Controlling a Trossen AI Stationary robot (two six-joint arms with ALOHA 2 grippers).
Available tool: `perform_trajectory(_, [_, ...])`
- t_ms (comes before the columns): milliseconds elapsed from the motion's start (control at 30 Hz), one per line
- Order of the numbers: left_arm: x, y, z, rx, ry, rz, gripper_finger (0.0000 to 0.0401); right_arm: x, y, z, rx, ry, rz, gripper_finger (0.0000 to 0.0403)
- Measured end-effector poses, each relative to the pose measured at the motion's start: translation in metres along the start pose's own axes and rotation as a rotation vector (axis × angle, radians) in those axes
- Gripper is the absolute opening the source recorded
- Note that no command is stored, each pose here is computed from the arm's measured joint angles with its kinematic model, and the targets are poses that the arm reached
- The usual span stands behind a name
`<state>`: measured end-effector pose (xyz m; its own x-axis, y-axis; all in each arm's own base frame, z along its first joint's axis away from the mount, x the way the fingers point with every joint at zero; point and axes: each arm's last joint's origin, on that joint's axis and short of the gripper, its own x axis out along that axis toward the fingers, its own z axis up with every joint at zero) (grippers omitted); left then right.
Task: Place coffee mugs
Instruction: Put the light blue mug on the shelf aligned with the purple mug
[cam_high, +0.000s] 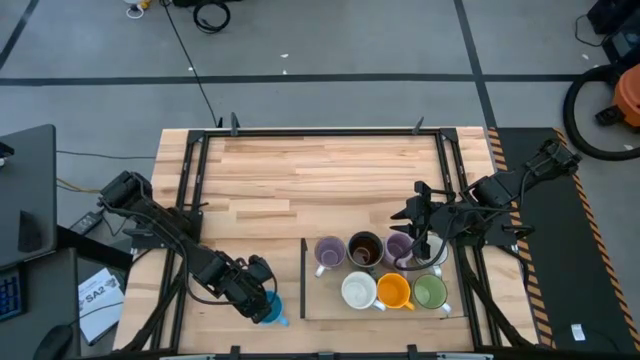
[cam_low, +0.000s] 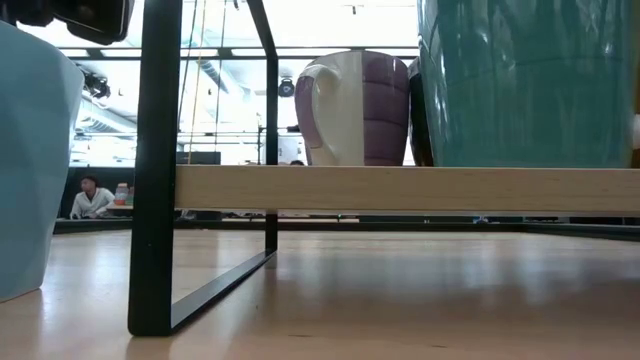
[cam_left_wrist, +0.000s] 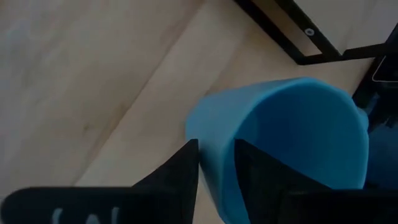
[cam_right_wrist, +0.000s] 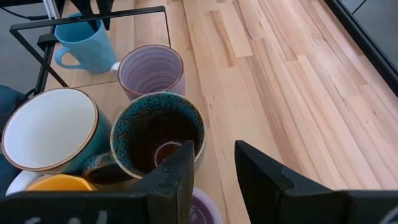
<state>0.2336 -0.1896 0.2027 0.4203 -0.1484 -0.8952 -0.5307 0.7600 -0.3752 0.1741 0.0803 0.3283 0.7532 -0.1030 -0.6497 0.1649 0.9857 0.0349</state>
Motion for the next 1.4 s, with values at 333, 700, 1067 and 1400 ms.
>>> perform_trajectory(333, [0.000,0.000,0.000,-0.010,0.000,-0.002,0.0025,0.000,0.000,0.000,0.000,0.000,0.000,0.0122])
perform_trajectory(700, [-0.024,-0.029,0.003,0.180,0.206,-0.193,0.0025,0.000,0.000,0.000,-0.026,0.000,0.000,0.0122])
perform_trajectory(1067, [-0.102,-0.093,0.041,0.358,0.039,-0.575,0.0025,0.000,0.000,0.000,-0.026,-0.001,0.000,0.0122])
perform_trajectory(1400, [-0.138,-0.097,0.103,0.312,-0.241,-0.636,0.0025,0.000,0.000,0.000,-0.026,0.000,0.000,0.0122])
